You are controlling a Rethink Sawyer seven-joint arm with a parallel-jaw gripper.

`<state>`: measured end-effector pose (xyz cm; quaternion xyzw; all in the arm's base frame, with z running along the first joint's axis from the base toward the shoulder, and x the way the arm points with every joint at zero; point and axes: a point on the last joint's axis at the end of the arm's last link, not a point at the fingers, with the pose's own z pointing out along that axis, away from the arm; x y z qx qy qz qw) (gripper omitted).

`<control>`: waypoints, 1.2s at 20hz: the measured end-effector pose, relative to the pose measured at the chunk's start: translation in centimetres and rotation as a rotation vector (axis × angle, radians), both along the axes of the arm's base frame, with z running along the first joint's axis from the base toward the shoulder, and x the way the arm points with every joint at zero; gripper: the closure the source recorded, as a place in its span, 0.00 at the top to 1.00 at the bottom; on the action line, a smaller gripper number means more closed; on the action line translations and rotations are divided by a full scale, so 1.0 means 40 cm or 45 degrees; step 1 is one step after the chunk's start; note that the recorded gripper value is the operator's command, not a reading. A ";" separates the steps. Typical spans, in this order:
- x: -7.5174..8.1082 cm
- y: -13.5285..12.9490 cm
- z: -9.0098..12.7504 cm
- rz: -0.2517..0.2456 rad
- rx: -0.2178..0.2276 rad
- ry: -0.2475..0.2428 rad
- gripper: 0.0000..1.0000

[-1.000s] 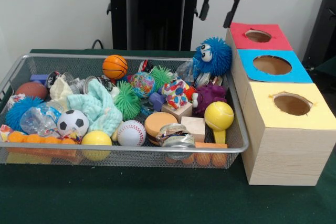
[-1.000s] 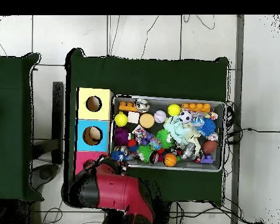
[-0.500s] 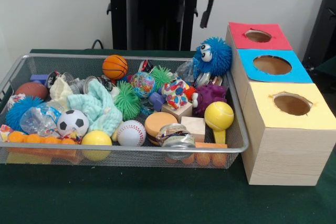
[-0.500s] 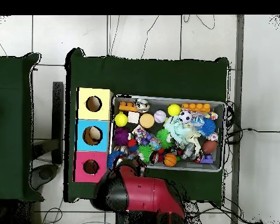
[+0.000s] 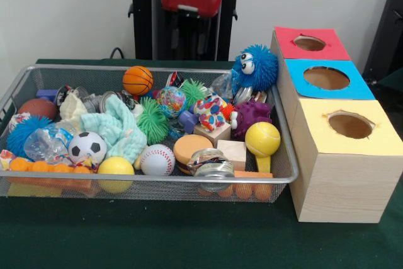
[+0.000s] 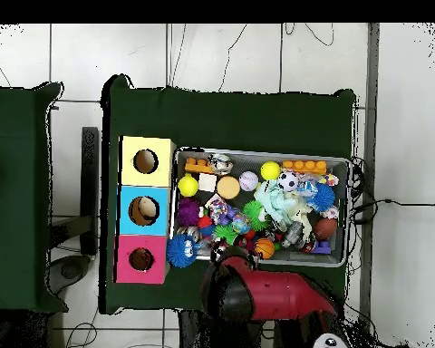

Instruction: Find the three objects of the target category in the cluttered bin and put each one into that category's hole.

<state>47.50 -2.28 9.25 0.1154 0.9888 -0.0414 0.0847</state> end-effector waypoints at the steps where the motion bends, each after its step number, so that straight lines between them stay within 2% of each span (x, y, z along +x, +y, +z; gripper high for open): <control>1: -0.012 -0.043 -0.029 0.015 0.029 0.017 1.00; 4: -0.021 -0.078 -0.053 0.026 0.059 0.025 1.00; 10: -0.039 -0.170 -0.107 0.020 0.174 0.035 1.00; 17: -0.055 -0.211 -0.140 0.049 0.258 0.050 1.00; 24: -0.051 -0.217 -0.153 0.098 0.312 0.059 1.00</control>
